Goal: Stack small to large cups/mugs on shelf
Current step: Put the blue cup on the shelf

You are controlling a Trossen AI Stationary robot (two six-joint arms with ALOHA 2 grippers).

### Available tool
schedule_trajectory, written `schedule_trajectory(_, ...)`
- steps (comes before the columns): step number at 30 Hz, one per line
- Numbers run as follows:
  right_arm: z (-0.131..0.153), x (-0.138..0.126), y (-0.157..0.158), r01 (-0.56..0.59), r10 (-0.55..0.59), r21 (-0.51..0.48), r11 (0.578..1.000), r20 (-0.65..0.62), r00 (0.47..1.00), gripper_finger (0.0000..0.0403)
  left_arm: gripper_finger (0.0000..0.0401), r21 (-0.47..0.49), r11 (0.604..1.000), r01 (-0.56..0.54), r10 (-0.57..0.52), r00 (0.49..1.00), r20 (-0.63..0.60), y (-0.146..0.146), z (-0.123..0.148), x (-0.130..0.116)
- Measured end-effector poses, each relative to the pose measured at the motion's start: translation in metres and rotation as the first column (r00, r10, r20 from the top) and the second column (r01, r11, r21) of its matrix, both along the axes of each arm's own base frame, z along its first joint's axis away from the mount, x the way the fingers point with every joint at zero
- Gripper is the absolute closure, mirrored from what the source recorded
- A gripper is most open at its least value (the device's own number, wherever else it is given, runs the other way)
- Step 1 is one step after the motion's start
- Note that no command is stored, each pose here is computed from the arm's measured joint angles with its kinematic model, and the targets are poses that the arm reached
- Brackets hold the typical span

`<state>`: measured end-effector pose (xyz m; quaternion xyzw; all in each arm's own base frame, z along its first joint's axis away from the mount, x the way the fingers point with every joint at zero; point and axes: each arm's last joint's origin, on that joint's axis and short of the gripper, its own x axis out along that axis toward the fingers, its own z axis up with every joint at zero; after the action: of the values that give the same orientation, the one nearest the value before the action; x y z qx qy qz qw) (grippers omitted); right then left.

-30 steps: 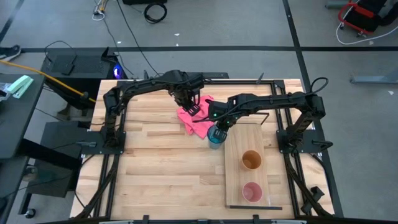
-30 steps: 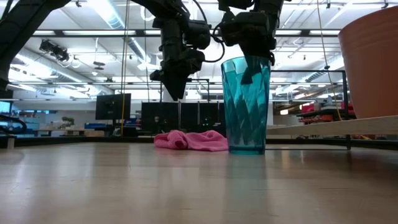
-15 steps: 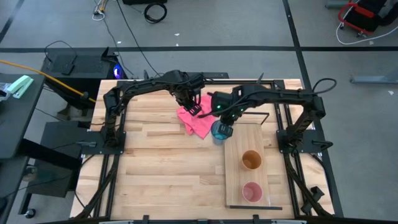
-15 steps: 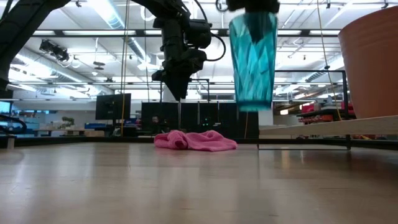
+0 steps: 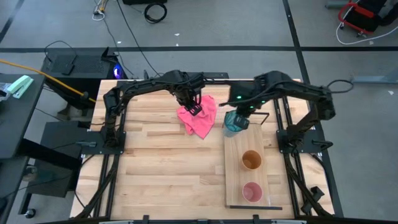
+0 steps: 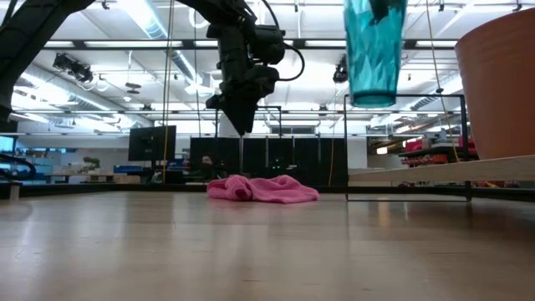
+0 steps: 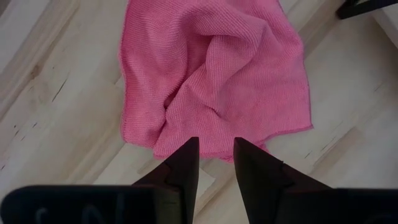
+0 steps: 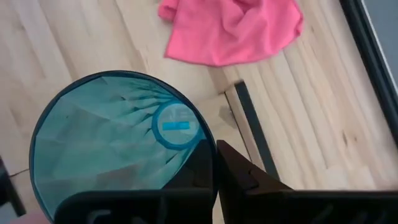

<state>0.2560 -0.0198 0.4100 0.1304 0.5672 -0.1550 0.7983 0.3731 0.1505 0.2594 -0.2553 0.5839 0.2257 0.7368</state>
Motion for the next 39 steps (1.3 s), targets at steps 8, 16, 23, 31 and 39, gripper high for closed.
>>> schedule_trajectory(8, -0.025, -0.062, 0.006, 0.098, -0.096, 0.026, 0.995, -0.046, 0.994, 0.0398, 0.0294, 0.006, 1.0, 0.029, -0.029, 1.0, 0.008, -0.005, 0.0, 0.003)
schedule_trajectory(16, -0.064, -0.065, 0.007, 0.124, -0.12, 0.05, 0.991, -0.076, 0.99, 0.0398, 0.0294, 0.009, 1.0, 0.025, -0.025, 1.0, 0.018, -0.005, 0.001, 0.004)
schedule_trajectory(23, -0.086, -0.06, 0.008, 0.095, -0.09, 0.045, 0.994, -0.096, 0.991, 0.0398, 0.0294, 0.005, 1.0, 0.009, -0.009, 1.0, 0.02, -0.005, 0.001, 0.004)
schedule_trajectory(31, -0.096, -0.069, 0.009, 0.094, -0.091, 0.047, 0.994, -0.063, 0.994, 0.0398, 0.0294, 0.005, 1.0, 0.004, -0.004, 1.0, 0.02, -0.005, 0.001, 0.004)
schedule_trajectory(39, -0.093, -0.074, 0.009, 0.111, -0.11, 0.049, 0.993, -0.02, 0.994, 0.0398, 0.0294, 0.005, 1.0, 0.004, -0.004, 1.0, 0.021, -0.005, 0.001, 0.004)
